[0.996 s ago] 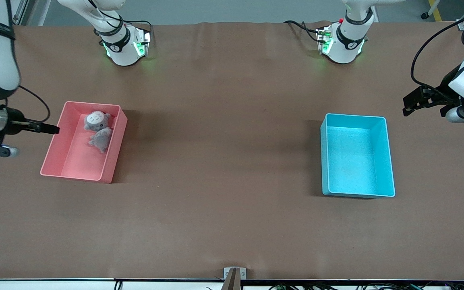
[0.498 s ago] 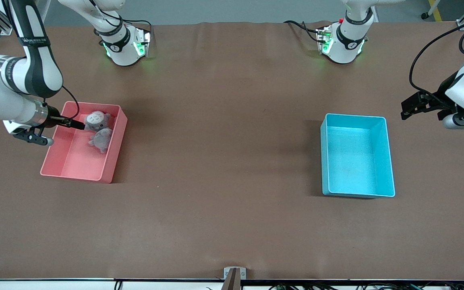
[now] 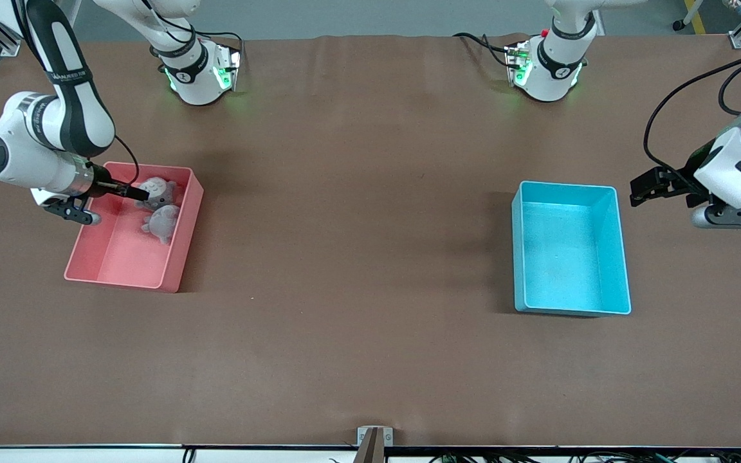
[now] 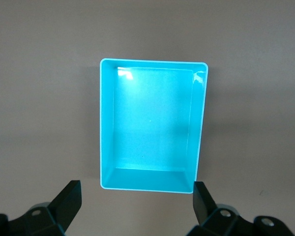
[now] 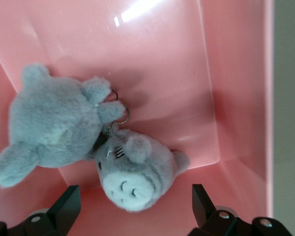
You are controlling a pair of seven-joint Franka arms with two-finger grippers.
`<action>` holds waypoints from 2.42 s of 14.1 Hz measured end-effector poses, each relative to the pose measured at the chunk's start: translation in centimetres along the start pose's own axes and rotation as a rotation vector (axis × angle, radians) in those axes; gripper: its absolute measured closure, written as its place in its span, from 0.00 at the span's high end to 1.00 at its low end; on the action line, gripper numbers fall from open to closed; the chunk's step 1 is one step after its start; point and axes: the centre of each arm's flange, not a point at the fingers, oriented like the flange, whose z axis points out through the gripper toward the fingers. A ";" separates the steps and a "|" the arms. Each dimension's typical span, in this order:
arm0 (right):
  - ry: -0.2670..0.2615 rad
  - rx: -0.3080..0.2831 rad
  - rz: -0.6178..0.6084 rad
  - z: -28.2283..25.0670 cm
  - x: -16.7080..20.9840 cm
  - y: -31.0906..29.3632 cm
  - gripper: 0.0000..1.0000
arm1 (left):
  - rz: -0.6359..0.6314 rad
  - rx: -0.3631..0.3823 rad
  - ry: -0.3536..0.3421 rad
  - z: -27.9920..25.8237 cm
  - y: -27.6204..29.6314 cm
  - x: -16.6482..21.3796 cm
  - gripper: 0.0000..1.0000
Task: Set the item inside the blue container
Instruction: 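Reach the right gripper into the pink box and grasp a grey plush, then lift the grey plush and carry it to mid-table with the right gripper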
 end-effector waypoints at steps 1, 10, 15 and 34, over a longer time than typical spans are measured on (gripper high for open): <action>-0.018 0.000 0.003 1.0 0.0 0.0 1.00 | 0.001 0.000 0.000 0.2 0.1 0.1 1.00; -0.110 -0.019 0.010 6.6 0.6 0.1 0.85 | 0.003 -0.001 0.002 0.3 0.2 0.2 1.00; -0.124 -0.017 0.009 4.7 1.6 -0.2 0.37 | 0.002 -0.001 0.006 0.3 0.1 0.3 1.00; 0.065 0.057 0.450 -9.6 -7.1 -39.8 0.28 | -0.029 -0.059 -0.052 9.4 5.7 3.8 1.00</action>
